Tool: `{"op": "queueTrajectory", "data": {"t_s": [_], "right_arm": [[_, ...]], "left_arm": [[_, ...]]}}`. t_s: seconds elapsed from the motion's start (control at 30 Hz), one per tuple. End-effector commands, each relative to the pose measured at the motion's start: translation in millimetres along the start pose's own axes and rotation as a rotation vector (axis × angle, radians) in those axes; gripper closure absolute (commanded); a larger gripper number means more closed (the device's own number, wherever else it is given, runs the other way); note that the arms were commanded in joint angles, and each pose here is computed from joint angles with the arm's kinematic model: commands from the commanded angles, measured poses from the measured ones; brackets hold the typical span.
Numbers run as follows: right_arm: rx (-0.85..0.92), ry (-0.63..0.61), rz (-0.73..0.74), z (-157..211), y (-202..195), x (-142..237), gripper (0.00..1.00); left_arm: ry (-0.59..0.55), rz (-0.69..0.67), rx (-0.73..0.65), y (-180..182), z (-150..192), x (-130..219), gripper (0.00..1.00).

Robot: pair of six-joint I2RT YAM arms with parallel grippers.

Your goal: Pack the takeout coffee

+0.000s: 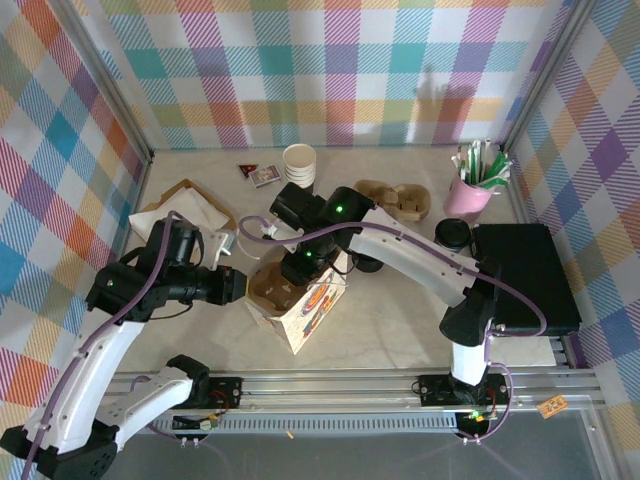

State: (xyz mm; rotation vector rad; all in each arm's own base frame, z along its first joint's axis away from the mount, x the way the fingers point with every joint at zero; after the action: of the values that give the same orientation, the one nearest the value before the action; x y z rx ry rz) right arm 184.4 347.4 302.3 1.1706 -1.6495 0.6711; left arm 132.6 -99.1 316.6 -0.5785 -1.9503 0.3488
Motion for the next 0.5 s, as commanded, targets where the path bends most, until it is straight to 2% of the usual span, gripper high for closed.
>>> {"op": "queueTrajectory", "data": {"t_s": [0.0,0.23,0.47], "right_arm": [[0.008,0.009,0.021,3.6,1.3,2.0,0.69],[0.019,-0.002,0.041,8.4,2.2,-1.7,0.69],[0.051,-0.049,0.054,10.9,7.8,-2.8,0.69]], "left_arm": [[0.027,-0.013,0.014,-0.3,6.1,6.2,0.83],[-0.012,-0.016,0.007,-2.2,2.4,12.0,1.00],[-0.024,-0.040,0.027,-0.6,0.4,13.3,1.00]]}}
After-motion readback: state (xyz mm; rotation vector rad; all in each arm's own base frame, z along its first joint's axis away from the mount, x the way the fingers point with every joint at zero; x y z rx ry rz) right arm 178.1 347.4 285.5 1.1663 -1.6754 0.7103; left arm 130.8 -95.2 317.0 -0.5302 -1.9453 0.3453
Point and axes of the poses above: each hand's point on the last joint's axis, 136 mm out from that joint toward the fingers, its own x axis back along the fingers, its own y axis along the line the jaws close on, z = x × y, the point moved 7 cm from there along x, back along the fingers, and after that the axes turned 7 degrees about x, right-handed, at the moved point
